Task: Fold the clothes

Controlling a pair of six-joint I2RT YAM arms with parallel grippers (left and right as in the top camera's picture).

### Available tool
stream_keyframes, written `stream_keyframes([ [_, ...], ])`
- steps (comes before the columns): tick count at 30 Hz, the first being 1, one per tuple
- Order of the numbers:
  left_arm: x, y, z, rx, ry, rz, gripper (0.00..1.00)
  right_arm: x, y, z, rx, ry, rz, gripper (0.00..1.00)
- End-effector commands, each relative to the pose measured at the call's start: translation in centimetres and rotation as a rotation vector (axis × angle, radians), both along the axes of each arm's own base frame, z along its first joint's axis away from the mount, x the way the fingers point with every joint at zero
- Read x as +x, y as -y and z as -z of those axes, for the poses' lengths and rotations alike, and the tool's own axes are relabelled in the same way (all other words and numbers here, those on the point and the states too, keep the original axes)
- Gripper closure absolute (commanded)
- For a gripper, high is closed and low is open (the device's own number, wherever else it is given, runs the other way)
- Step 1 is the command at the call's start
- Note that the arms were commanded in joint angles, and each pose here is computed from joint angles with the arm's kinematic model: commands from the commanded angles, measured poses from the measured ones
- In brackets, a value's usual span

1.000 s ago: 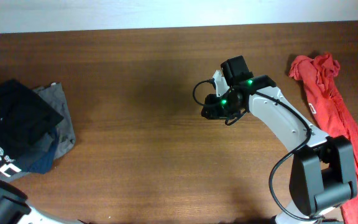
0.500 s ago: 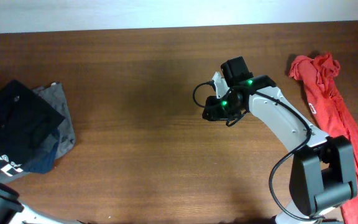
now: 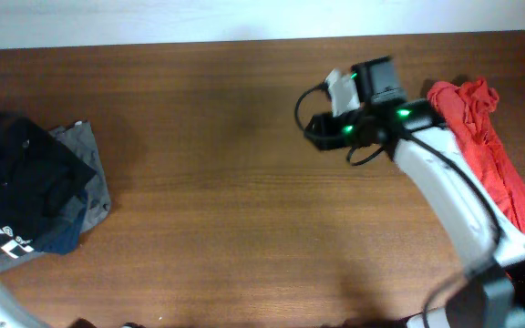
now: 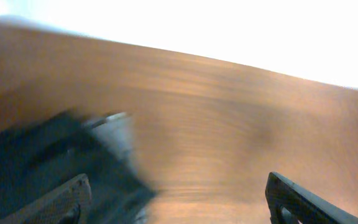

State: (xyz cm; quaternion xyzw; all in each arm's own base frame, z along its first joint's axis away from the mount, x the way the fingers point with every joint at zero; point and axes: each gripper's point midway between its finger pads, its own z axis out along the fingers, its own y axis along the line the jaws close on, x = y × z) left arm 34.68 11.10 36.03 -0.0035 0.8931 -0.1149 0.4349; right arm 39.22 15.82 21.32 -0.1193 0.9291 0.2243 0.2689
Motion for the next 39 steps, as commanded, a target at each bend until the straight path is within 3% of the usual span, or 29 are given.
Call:
stream_keyframes([
  [1,1.3,6.4,0.5,0.162,-0.02,0.19,0.11,0.4,2.1,-7.0,-0.043,0.217,0.037,0.54],
  [3,1.7,9.5,1.1,0.258,-0.067,0.2,0.01,0.1,3.3,-9.3,-0.058,0.282,0.076,0.47],
  [7,1.6,12.6,1.7,0.431,-0.134,0.077,0.01,-1.0,4.5,-12.1,-0.063,0.355,0.115,0.17],
  [10,0.9,17.8,1.9,0.436,-0.114,0.218,0.01,-2.3,4.8,-12.8,-0.063,0.356,0.115,0.01],
  [19,-0.8,22.9,2.7,0.461,-0.117,0.37,0.01,-3.0,4.9,-11.9,-0.074,0.312,0.112,0.01],
  [29,-0.9,22.9,2.7,0.462,-0.121,0.371,0.01,-2.9,5.0,-11.7,-0.079,0.306,0.115,0.01],
  [34,-0.9,22.9,2.7,0.462,-0.121,0.371,0.01,-4.5,5.8,-10.5,-0.146,0.251,0.096,0.01],
  [39,-0.9,22.9,2.7,0.462,-0.121,0.371,0.01,-6.1,8.4,-13.5,-0.22,0.356,0.191,0.01],
])
